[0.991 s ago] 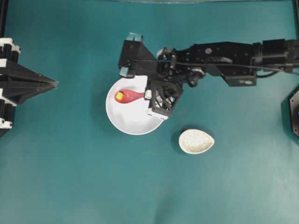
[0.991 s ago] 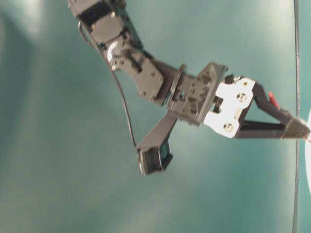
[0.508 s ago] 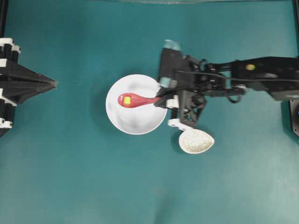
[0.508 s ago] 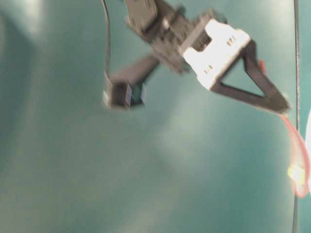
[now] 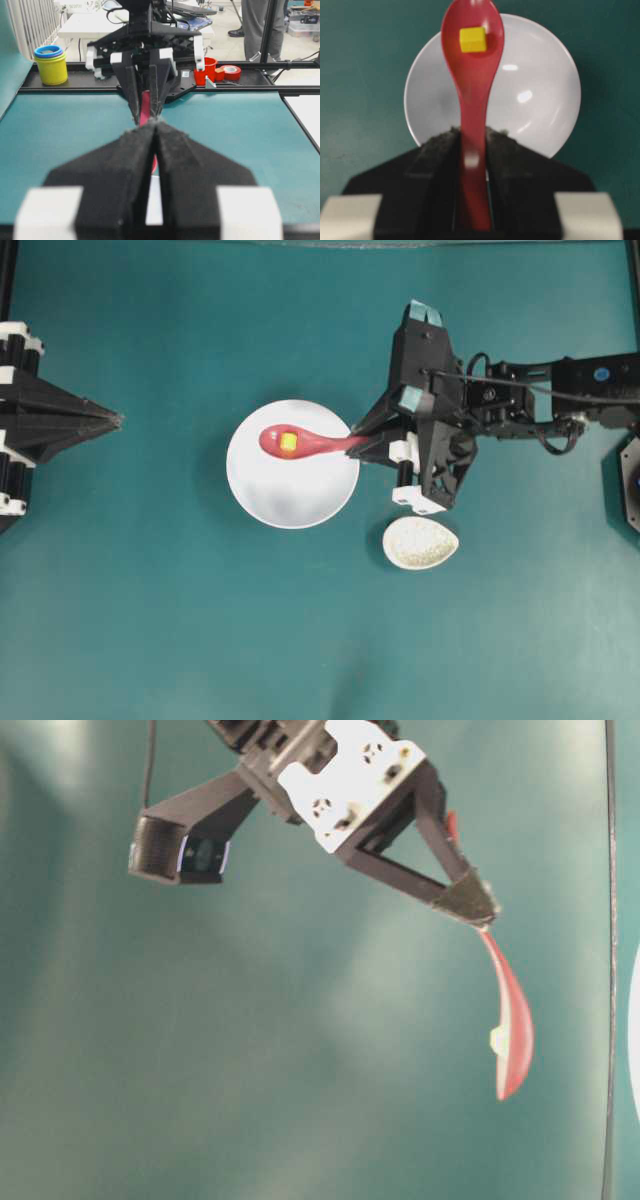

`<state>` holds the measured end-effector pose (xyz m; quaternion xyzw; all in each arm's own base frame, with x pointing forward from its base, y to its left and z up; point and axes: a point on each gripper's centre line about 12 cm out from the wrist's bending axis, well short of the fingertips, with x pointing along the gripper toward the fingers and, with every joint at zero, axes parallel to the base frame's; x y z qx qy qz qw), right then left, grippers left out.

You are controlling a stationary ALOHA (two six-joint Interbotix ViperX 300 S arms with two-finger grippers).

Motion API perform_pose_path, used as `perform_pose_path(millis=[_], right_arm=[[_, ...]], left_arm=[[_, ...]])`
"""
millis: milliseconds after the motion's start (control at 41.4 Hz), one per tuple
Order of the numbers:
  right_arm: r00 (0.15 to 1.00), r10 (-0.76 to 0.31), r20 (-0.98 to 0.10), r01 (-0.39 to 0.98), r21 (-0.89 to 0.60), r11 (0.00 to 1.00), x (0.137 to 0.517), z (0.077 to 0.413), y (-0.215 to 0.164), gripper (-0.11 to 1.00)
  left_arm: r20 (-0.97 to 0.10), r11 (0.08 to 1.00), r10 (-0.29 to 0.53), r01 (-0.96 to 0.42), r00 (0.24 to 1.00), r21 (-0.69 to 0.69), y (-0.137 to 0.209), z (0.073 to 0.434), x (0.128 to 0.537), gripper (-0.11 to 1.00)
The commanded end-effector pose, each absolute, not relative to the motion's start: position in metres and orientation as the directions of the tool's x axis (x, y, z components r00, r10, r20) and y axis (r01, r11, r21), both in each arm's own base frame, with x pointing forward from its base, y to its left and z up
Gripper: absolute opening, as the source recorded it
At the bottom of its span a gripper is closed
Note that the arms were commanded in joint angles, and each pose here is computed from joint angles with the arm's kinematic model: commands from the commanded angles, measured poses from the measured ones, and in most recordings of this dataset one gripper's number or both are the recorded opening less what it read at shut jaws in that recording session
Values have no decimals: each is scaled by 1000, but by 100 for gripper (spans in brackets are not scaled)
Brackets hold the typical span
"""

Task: Scoop the yellow hexagonal prism block from the bowl with a spoon using the right arm.

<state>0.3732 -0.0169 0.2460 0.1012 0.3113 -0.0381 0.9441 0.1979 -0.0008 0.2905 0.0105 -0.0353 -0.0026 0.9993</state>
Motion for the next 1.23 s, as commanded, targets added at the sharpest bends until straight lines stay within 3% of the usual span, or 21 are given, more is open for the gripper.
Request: perform_pose_path(millis=[0,1209], right_arm=[[826,-13,-563,127,164,978,376,268,-19,22],[839,-18,-544,116,147,982,380,279,-20,22]], left_arm=[[93,1000,-8,6,996,23,-1,298,199,0],[74,1000,-8,7,997,26,-1,292,201,0]])
